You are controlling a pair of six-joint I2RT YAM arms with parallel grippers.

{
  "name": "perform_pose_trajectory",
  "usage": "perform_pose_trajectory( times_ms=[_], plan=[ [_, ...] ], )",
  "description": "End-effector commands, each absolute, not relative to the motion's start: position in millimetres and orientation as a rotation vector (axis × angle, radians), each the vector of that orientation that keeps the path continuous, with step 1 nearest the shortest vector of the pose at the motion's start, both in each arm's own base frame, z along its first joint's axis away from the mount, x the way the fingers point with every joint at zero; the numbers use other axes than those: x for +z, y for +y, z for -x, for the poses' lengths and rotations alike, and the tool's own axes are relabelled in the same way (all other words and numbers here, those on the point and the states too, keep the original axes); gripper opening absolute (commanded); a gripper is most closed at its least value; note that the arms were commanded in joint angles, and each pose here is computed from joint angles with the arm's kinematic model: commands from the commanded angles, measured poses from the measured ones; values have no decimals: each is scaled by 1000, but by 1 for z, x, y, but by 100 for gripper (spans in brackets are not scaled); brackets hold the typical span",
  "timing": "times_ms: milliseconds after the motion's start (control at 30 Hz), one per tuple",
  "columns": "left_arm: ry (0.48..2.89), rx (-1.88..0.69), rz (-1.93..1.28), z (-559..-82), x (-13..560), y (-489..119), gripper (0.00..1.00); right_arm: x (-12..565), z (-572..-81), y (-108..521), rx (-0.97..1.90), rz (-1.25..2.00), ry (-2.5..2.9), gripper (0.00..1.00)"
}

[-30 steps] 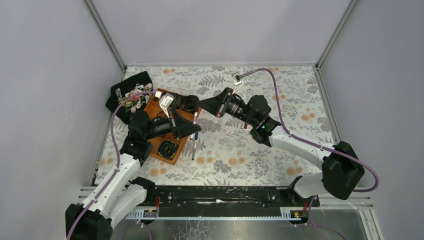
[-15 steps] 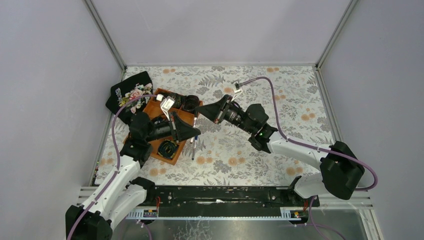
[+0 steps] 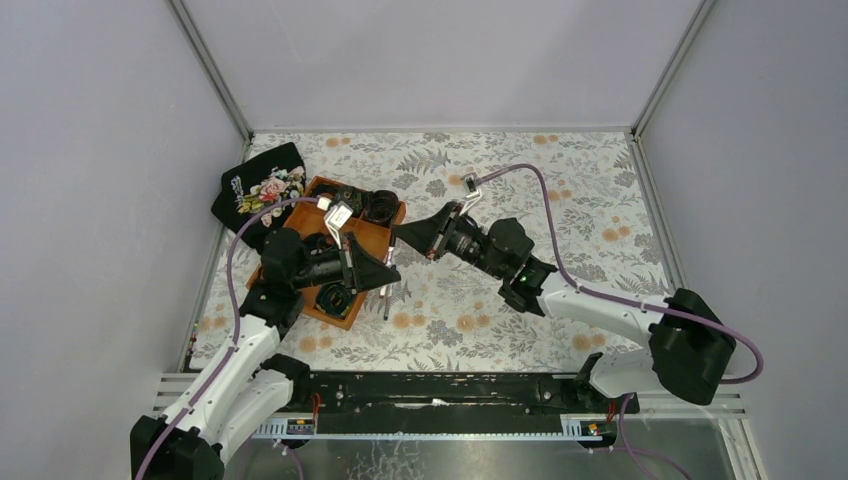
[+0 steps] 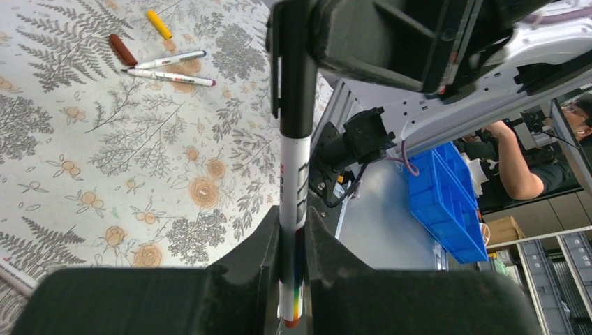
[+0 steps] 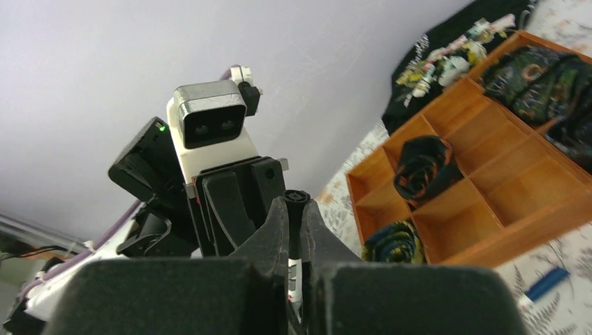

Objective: Insert the pens into the pen caps

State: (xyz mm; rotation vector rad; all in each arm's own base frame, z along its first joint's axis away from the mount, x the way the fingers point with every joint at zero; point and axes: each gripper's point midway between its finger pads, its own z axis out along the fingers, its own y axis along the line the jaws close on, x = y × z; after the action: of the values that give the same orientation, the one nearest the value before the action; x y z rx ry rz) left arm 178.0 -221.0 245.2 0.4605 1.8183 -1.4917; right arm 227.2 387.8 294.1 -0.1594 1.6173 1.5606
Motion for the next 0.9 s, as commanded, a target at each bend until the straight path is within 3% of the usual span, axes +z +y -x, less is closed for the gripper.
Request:
perform_pose_trajectory(
  times_ms=[0, 200, 267, 433, 567, 867],
  plan=[
    [1692, -1234, -332, -228, 276, -208, 0, 228, -149, 399, 1439, 535, 1996, 1],
    [1981, -1112, -143, -226, 200, -217, 0, 244, -222, 331, 998, 383, 2010, 54],
    [2101, -1036, -89, -222, 168, -220, 0, 235, -244, 301, 911, 305, 2043, 63],
    [2400, -771, -67, -209, 94, -227, 0, 176, -281, 227, 584, 175, 2232, 65],
    [2495, -612, -95, -207, 66, -229, 0, 130, -292, 185, 413, 124, 2370, 61],
    [2635, -344, -86, -209, 25, -211, 12, 57, -295, 157, 178, 233, 2594, 43]
  ],
)
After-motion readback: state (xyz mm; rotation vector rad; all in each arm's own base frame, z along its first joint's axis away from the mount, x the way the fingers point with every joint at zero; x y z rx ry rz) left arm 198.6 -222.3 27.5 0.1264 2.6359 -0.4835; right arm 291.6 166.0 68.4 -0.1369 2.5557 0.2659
